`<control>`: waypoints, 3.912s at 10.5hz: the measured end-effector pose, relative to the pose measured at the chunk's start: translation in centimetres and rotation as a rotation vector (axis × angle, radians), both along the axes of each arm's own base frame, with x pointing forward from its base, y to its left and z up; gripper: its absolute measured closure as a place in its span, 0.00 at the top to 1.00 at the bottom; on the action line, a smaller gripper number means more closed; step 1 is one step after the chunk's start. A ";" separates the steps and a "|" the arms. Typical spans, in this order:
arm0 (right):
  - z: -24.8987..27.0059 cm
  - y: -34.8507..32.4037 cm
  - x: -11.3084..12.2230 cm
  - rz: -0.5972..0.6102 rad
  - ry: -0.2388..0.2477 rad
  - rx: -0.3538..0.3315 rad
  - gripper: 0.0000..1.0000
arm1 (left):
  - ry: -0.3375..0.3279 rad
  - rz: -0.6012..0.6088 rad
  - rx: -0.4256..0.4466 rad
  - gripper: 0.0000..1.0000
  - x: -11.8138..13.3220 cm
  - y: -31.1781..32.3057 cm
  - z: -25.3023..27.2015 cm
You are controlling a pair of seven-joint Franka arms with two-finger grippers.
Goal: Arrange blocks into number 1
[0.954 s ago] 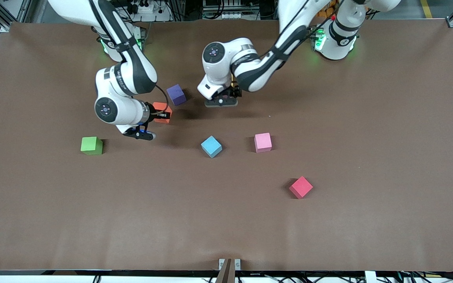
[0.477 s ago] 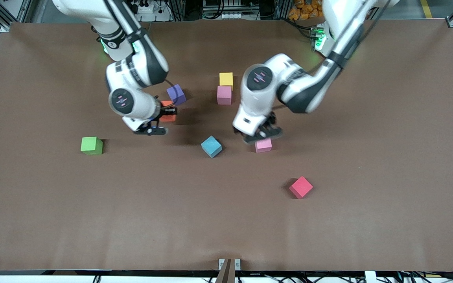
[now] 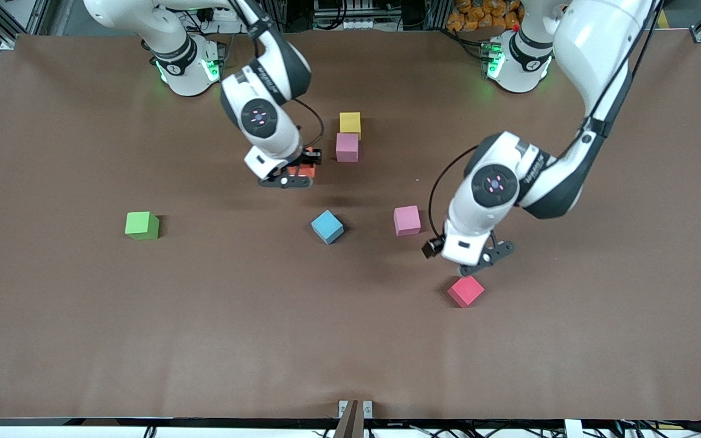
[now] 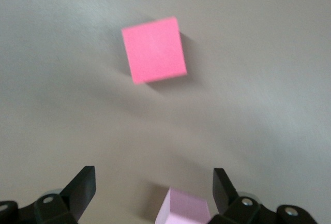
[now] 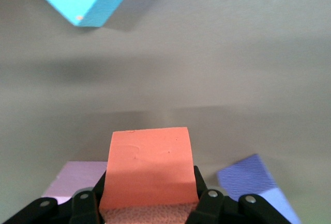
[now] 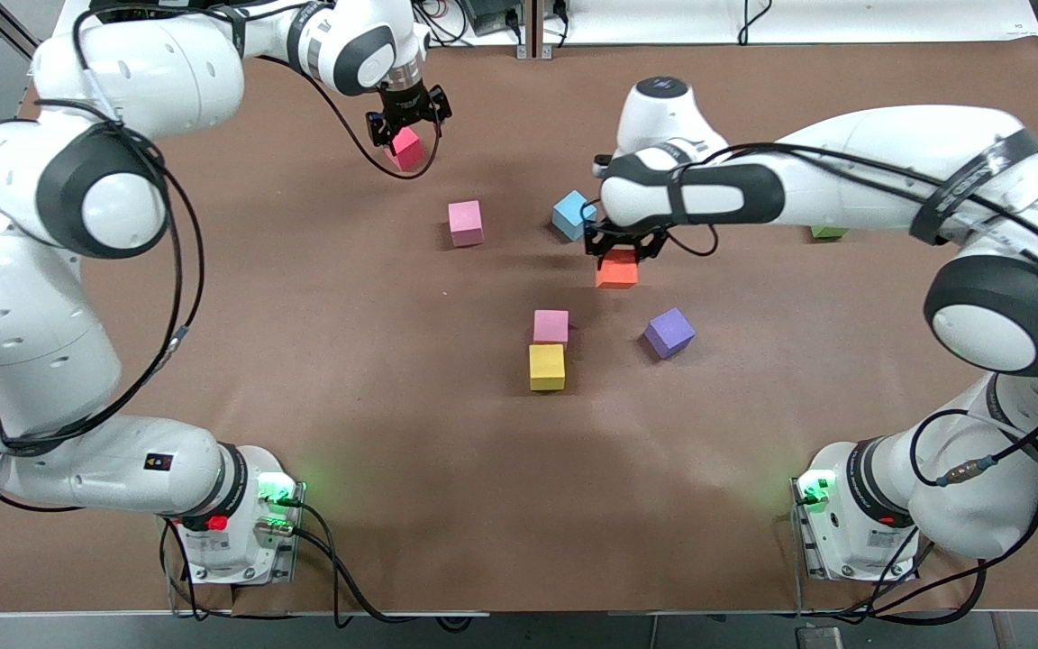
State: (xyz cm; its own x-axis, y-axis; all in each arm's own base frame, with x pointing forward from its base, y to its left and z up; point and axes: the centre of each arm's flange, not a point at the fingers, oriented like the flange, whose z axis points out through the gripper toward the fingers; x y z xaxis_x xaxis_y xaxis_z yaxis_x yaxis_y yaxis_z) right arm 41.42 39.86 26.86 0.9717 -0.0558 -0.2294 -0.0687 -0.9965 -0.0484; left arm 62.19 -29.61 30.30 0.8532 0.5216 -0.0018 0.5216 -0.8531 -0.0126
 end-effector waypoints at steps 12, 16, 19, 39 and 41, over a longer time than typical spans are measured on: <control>-5.2 11.6 -3.0 0.039 0.033 -0.017 0.60 | -0.056 0.310 -0.027 1.00 7.1 4.8 -8.3; -5.3 11.4 -3.0 0.038 0.040 -0.023 0.60 | -0.035 0.254 -0.023 0.99 6.6 4.3 -11.1; -6.0 10.7 -3.0 0.032 0.050 -0.039 0.60 | -0.043 0.156 -0.022 0.60 7.0 4.6 -10.9; 5.3 -24.2 17.4 -0.094 0.105 0.055 1.00 | 0.073 -0.354 -0.045 0.60 -13.8 -24.5 -4.0; 4.7 -26.6 17.8 -0.083 0.110 0.064 1.00 | 0.084 -0.435 -0.054 0.60 -16.1 -26.5 -6.3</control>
